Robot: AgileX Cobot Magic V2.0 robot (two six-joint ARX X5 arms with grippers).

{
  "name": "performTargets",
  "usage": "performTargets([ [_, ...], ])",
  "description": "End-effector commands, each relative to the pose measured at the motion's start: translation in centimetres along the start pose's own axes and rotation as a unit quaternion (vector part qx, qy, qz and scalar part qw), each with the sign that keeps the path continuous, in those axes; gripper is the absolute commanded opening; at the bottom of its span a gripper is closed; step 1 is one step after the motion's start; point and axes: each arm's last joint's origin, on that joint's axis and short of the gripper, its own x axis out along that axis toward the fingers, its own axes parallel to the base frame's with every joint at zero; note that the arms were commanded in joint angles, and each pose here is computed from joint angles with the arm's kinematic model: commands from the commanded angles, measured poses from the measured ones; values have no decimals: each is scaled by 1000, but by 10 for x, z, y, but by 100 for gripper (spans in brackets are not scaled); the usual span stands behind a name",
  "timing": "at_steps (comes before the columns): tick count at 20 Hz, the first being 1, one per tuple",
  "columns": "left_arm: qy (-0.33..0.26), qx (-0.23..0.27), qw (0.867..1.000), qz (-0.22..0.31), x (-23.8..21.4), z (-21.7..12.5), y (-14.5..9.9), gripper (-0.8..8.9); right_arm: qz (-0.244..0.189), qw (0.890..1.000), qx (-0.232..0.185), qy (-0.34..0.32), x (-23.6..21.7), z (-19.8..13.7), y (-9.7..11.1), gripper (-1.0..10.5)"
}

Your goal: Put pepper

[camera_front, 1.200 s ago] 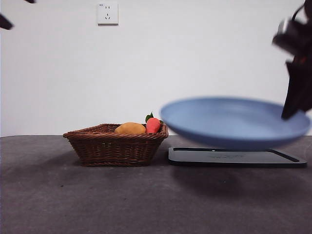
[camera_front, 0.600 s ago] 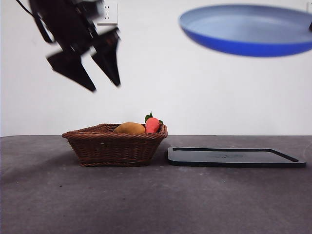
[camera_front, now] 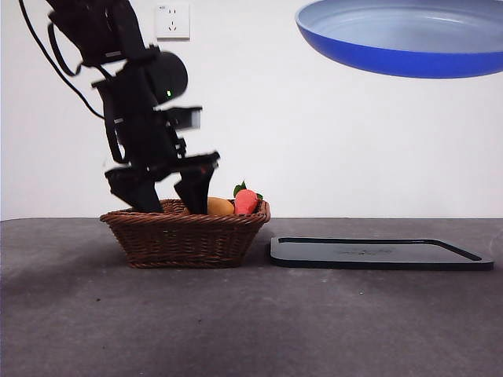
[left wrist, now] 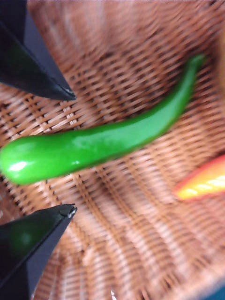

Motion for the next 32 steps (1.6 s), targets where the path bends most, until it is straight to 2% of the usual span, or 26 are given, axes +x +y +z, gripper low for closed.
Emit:
performTargets([
  [1,0,8,1000,-1,11,3,-6,388,2,1000,-5,-8,-3,4,2,5],
  [4,-5,16,1000,14,15,4,-13,385,2,1000,-6,-8,-3,4,2,5],
  [7,0,18,1000,18,18,3,-16,308,2,1000,-9,-6,-3,4,2,5],
  [13,7,6,1000,18,20,2,-15,306,4,1000,-13,-5,-3,4,2,5],
  [18,24,3,999,23,26,-2,-17,265,4,1000,-13,-5,-3,4,2,5],
  [20,25,4,999,40,26,-2,-17,222,4,1000,-14,-5,-3,4,2,5],
  [25,23,-4,999,42,25,-2,-17,129,4,1000,-16,-4,-3,3,2,5],
  [32,16,-7,999,44,9,1,-15,110,3,1000,-16,-3,-2,3,2,5],
])
